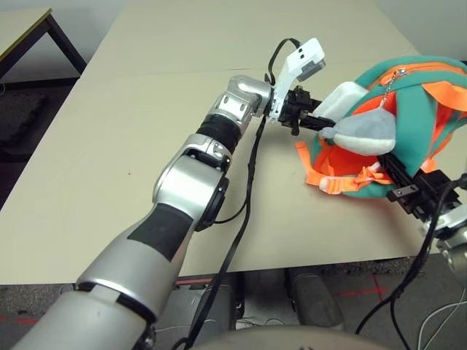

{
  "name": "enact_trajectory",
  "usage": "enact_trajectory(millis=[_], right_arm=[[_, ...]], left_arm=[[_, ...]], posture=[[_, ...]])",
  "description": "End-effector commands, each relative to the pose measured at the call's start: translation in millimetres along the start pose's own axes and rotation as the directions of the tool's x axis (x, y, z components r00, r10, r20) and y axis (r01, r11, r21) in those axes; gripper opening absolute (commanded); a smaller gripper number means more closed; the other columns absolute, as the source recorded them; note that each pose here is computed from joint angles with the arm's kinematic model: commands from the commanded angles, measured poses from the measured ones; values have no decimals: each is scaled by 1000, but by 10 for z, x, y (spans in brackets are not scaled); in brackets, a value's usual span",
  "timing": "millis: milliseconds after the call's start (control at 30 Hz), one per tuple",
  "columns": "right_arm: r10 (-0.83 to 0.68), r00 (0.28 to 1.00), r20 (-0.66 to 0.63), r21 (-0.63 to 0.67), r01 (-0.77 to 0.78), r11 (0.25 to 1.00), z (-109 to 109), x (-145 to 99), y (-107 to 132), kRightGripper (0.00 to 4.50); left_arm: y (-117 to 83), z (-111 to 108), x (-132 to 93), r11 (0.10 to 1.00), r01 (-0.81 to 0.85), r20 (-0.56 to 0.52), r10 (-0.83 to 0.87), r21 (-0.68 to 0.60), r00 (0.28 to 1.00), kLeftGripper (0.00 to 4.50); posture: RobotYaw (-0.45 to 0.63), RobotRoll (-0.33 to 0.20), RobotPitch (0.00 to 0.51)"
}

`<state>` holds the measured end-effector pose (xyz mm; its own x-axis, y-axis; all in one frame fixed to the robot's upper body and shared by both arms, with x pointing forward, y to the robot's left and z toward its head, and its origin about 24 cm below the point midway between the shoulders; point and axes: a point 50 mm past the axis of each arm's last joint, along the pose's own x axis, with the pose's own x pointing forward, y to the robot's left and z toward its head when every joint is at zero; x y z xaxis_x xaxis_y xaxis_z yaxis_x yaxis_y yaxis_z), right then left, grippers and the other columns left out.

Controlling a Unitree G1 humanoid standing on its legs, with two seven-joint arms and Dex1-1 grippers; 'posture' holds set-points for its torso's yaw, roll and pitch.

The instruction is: Put the pencil case into the backpack and zip it.

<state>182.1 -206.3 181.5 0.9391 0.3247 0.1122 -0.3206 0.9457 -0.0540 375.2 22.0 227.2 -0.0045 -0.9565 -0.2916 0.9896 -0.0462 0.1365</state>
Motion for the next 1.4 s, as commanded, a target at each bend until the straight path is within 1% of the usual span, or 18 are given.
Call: enact_trajectory(millis=[33,67,233,267,300,333,433,567,667,700,867,1100,1267,1400], right_arm=[[26,999,-25,10,-26,1000,-45,10,37,213],[26,999,-25,11,-26,1000,-46,11,36,213],[31,999,-26,13,-31,999,-55,20,32,213],[33,999,-26,14,-32,999,-57,23,30,213],[34,999,-26,14,-33,999,-59,27,27,213],[35,999,-26,15,-35,999,-60,33,26,213],[39,999,-22,15,-39,999,-61,50,26,213],[43,999,-16,11,-43,999,-63,72,35,213],[45,999,-13,11,-45,999,-64,80,47,213],[45,999,-12,10,-45,999,-63,83,48,213],[42,999,-12,10,-42,999,-68,73,48,213],[38,999,-8,14,-37,999,-72,68,63,213],[36,999,-7,13,-36,999,-74,62,70,213],[34,999,-6,13,-34,999,-73,56,71,213]], left_arm=[[13,297,-197,998,18,40,-21,62,999,4287],[14,369,-290,997,16,53,-20,74,998,4489],[-22,552,-631,997,-2,50,-2,77,999,4500],[-31,573,-681,997,-10,49,6,74,999,4121],[-38,581,-710,997,-16,44,13,69,999,3923],[-49,573,-741,997,-19,32,17,68,999,3602],[-78,497,-770,998,-20,4,19,52,1000,2622],[-84,355,-672,1000,-11,-3,11,28,1000,1301],[-67,299,-592,1000,-12,7,12,15,1000,255],[-62,285,-573,1000,-12,6,12,14,1000,9],[-19,261,-470,1000,-21,11,21,15,1000,0],[15,243,-395,1000,-22,16,22,16,1000,0],[23,175,-335,1000,-16,16,16,-7,1000,0],[5,175,-281,1000,8,21,-8,-11,1000,0]], posture=[[-214,0,149],[-210,0,150],[-186,0,149],[-184,0,149],[-181,0,147],[-181,0,147],[-182,0,143],[-194,0,135],[-202,0,135],[-202,0,135],[-210,0,136],[-225,0,136],[-233,0,137],[-237,0,136]])
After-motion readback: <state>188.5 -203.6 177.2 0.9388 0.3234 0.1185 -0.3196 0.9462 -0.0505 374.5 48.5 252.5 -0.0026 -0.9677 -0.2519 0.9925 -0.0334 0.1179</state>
